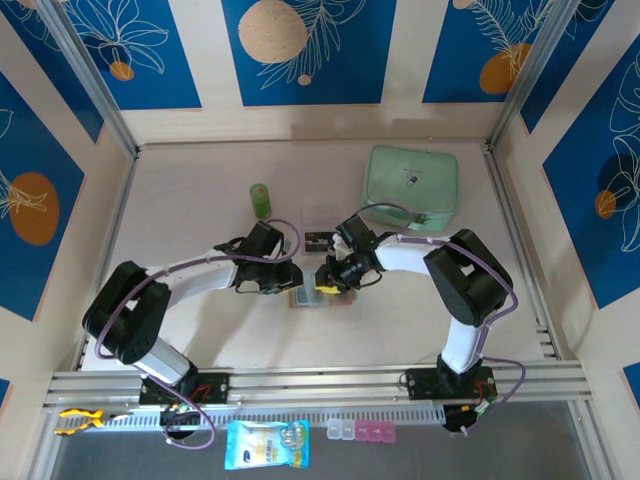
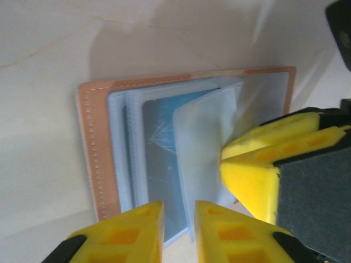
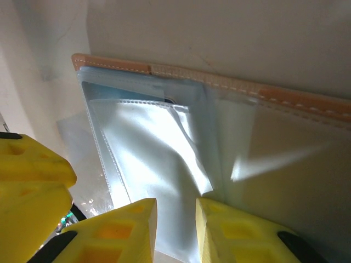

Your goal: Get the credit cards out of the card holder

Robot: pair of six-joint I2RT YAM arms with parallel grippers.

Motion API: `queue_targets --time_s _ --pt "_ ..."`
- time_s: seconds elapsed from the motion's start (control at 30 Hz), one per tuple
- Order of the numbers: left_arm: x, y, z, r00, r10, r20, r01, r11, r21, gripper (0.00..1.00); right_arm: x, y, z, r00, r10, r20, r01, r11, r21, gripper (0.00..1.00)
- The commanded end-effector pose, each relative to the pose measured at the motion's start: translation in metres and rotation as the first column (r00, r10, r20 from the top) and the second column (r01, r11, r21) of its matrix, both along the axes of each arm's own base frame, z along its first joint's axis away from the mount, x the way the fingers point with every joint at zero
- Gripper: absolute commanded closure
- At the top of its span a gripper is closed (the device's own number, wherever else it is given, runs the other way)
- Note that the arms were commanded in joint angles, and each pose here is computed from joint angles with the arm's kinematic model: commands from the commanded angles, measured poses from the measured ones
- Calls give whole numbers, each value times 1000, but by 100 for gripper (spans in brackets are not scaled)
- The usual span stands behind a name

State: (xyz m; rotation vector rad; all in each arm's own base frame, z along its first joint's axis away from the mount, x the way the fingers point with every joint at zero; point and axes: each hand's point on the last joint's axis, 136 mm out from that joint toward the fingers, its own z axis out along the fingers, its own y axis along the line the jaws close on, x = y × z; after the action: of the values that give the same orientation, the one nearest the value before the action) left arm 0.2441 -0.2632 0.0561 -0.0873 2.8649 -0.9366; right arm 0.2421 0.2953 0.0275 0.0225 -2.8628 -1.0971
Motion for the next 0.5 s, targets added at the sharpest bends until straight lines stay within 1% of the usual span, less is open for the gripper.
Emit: queue_targets --time_s 0.0,0.07,0.3,0.47 --pt "6 -16 10 1000 -12 10 13 998 -54 75 -2 1 8 1000 -11 -18 12 999 50 73" --pt "5 -17 6 1000 -7 2 7 998 -56 73 -2 0 9 1000 -17 -22 18 998 61 73" --pt "4 -22 -4 1000 -11 -24 9 998 -60 73 -2 -1 9 999 -29 -33 32 996 83 73" --pt "2 -22 -9 999 -11 -40 9 999 -42 73 -3 -1 8 999 -32 -39 36 995 88 73"
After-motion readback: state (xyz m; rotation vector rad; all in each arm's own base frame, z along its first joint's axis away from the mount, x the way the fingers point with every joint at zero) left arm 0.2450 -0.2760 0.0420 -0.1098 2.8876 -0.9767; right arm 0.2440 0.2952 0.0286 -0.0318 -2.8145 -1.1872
